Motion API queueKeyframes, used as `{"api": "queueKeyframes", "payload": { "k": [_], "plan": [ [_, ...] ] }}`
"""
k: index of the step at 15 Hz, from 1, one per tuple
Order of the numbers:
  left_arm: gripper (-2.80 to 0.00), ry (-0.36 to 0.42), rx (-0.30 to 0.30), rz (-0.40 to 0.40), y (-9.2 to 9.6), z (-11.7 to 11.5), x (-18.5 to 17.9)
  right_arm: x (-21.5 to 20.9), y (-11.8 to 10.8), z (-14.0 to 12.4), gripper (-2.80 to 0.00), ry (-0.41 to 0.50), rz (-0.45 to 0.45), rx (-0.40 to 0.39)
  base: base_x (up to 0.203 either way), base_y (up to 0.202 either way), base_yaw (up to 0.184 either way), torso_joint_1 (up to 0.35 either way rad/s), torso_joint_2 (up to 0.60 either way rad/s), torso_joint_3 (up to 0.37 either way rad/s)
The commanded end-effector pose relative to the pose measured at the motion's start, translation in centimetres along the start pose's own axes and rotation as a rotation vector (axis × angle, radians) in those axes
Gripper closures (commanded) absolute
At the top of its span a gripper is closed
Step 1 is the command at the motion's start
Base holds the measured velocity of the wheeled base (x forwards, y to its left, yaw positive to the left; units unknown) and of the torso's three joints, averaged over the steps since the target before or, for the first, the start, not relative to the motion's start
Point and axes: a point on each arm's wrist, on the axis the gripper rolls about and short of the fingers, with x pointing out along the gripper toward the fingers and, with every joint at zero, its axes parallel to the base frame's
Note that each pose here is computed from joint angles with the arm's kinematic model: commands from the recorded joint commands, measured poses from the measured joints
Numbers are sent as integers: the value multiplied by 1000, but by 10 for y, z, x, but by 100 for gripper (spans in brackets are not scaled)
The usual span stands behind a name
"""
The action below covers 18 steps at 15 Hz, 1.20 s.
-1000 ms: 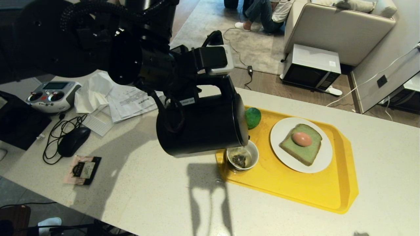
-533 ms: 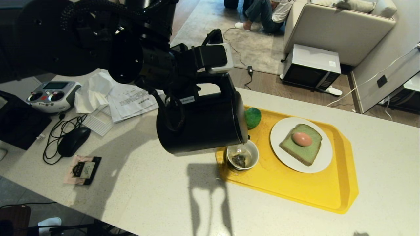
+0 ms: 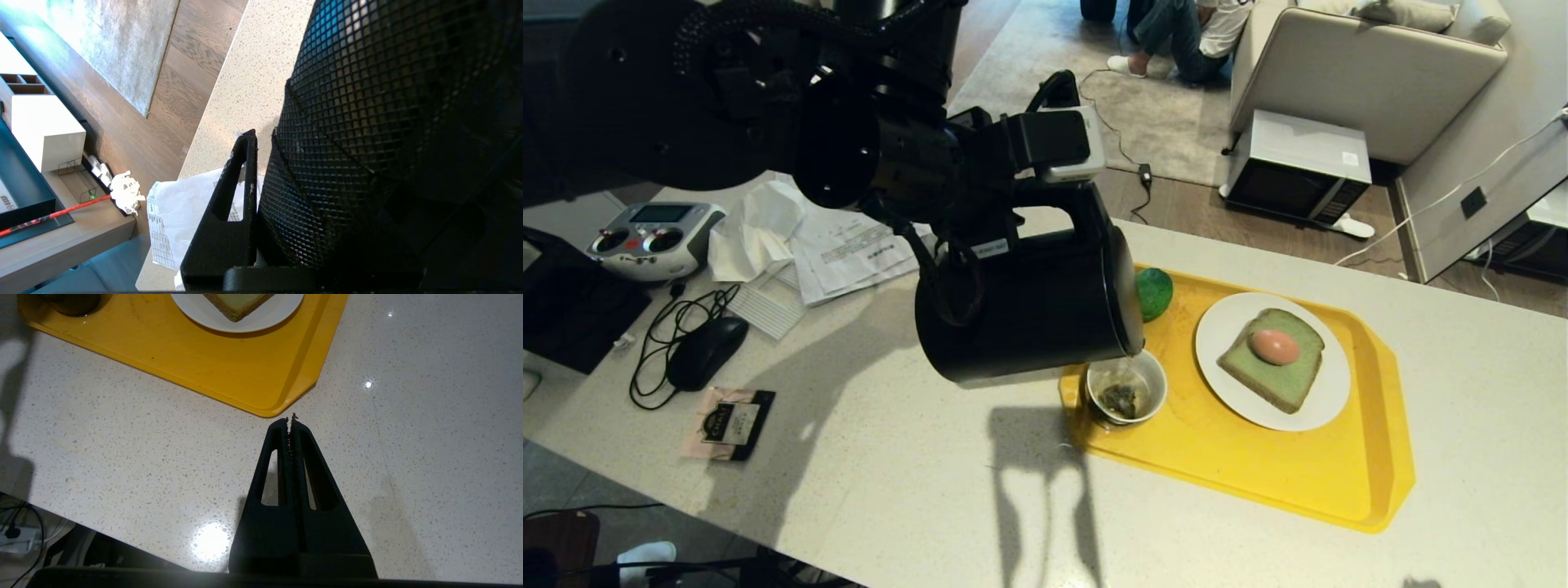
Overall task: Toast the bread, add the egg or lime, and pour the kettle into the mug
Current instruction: Pour water into a cup
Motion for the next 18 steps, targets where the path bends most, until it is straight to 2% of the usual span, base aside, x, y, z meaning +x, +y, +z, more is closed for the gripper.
{"api": "queueKeyframes", "payload": {
  "k": [1,7,10,18],
  "plan": [
    [0,2,7,-2,0,0,0,0,0,0,0,1,1,-1,0,0,0,0,0,0],
    [0,-16,-5,7,2,0,-3,0,0,0,0,1,1,-1,0,0,0,0,0,0],
    [0,-35,-23,40,7,1,-7,0,0,0,0,1,0,-1,0,0,0,0,0,0],
    [0,-118,-120,45,17,-1,-21,0,0,0,0,1,1,-1,0,0,0,0,0,0]
  ]
}}
